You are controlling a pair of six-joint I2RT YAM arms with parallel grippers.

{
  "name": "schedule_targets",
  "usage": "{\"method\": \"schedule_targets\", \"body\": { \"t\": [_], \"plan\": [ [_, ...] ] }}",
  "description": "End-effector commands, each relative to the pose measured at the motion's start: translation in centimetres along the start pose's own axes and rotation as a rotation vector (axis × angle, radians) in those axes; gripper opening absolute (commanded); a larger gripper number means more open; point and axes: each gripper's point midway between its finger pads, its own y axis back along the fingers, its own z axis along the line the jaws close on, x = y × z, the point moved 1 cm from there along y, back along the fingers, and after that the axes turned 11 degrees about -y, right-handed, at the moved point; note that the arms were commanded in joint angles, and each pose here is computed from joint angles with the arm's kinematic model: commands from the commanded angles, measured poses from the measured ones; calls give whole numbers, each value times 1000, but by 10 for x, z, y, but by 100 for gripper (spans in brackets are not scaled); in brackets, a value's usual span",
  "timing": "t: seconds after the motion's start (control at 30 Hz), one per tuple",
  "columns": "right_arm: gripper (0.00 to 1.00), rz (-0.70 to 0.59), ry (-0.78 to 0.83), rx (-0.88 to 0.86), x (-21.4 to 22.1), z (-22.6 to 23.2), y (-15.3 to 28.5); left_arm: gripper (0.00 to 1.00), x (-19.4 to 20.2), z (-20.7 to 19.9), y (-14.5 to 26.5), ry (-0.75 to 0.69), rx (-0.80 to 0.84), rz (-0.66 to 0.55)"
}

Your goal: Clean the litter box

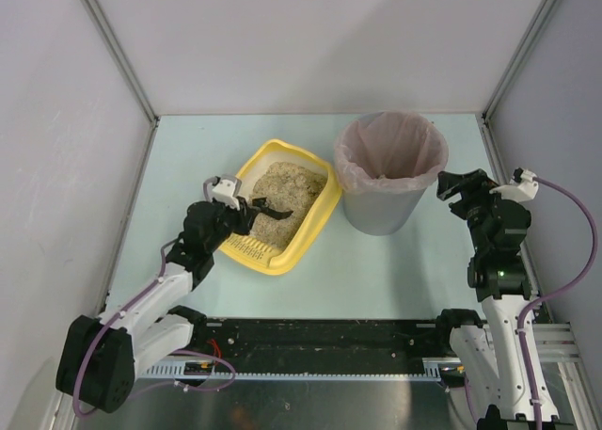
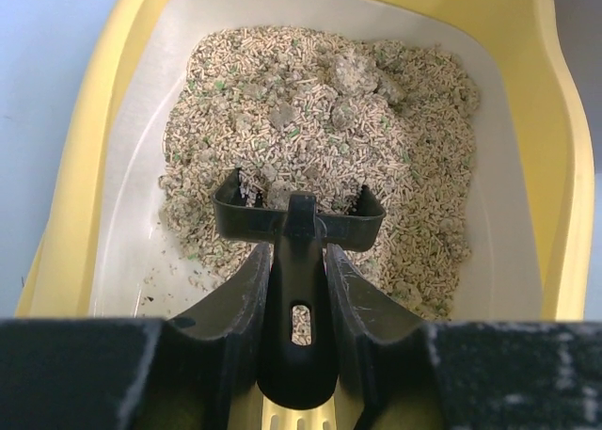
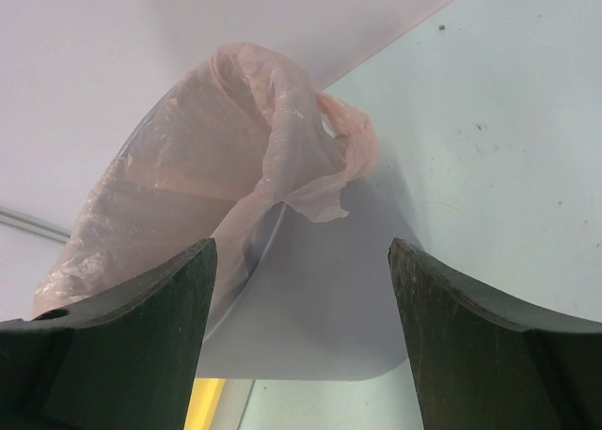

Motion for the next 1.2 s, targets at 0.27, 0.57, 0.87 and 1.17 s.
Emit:
{"method": "schedule_targets", "body": {
  "t": [0.27,0.57,0.87,1.17],
  "plan": [
    [79,-17,-25,-99,-6,24,5,0,4,5,0,160,-76,-99],
    [79,-9,-25,-116,-2,29,6,0,5,1,-3,126,-42,-183],
    [78,-19,-19,-116,-4,30,8,0,-13,-2,23,40,-37,-356],
    [79,-28,-18,-110,-5,30,7,0,-22,-17,32,-70,52,-419]
  ]
}}
